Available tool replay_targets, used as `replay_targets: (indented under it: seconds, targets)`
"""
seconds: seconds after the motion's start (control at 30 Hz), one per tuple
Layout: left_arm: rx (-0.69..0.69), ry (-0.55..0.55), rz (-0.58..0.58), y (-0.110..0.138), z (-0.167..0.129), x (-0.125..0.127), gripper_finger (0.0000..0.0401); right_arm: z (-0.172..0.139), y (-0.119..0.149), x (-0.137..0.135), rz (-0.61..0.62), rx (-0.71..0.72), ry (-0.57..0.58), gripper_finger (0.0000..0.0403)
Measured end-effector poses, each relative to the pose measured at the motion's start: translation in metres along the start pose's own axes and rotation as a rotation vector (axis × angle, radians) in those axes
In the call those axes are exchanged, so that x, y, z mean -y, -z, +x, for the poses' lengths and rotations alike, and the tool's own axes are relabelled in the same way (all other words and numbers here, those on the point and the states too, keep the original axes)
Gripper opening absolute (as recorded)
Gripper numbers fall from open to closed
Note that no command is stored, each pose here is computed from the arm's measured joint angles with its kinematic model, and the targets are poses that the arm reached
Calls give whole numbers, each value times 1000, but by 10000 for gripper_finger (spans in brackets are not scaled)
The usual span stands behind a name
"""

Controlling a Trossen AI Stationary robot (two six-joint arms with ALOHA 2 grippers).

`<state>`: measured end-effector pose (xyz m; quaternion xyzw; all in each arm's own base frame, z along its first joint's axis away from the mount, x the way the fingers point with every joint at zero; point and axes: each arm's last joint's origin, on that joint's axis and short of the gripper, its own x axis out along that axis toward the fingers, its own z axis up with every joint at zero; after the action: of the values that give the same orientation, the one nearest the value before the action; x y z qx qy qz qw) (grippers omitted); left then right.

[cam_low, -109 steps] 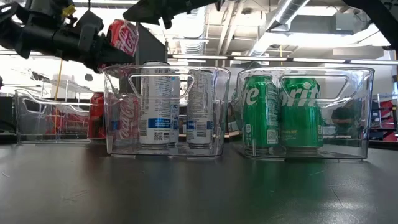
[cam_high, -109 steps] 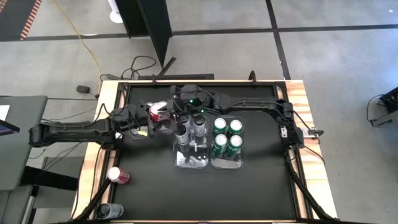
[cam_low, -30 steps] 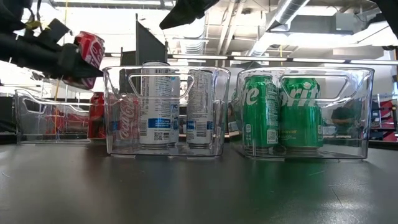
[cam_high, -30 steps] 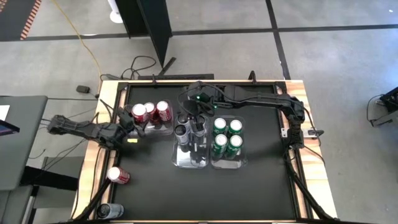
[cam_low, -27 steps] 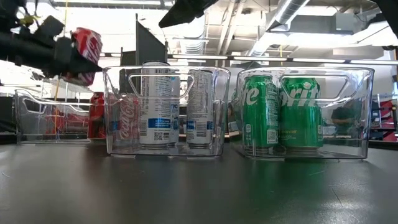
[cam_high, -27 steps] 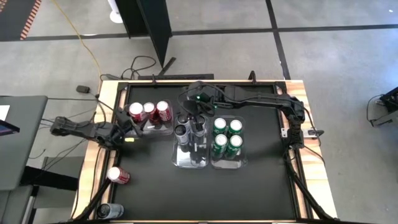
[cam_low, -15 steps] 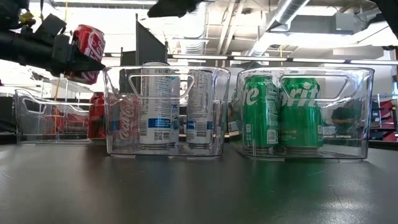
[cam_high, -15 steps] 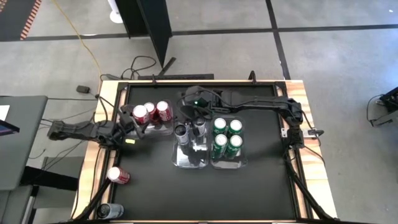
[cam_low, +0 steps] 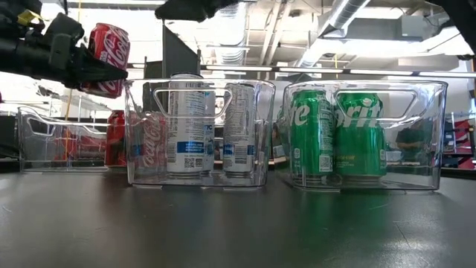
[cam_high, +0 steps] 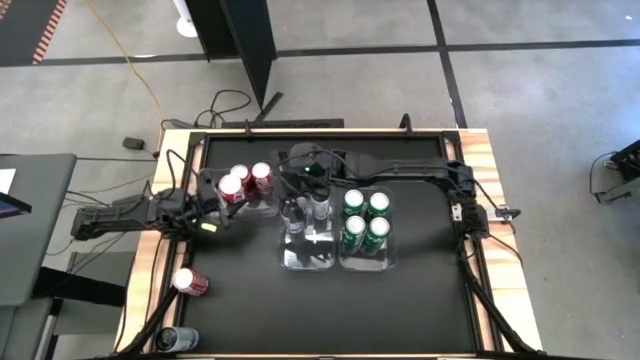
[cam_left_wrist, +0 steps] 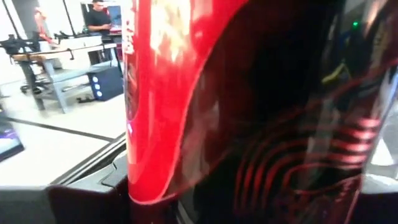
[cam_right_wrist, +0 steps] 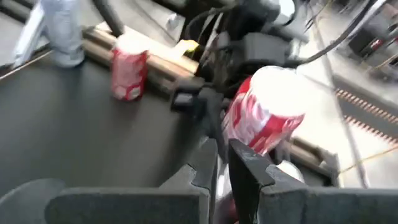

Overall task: Sort soda cans
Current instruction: Put the top red soda can into the left transparent bin

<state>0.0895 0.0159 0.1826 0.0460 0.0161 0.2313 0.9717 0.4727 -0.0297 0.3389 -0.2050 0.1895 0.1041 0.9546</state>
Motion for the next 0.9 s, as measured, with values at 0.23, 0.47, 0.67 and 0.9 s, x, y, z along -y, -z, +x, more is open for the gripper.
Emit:
replay_targets:
  seconds: [0.23, 0.47, 0.67, 0.9]
  targets:
    - [-9, 20, 3, 2, 5, -4, 286, 25, 9, 10, -21, 117, 80, 57]
    - [-64, 76, -22, 8, 11, -4, 286, 32, 11, 7, 9, 129, 78, 47]
    - [-103, 98, -18, 12, 16, -5, 286, 31, 8, 7, -3, 152, 86, 47]
    - [-130, 54, -31, 21, 23, -10, 286, 31, 9, 9, -3, 149, 90, 46]
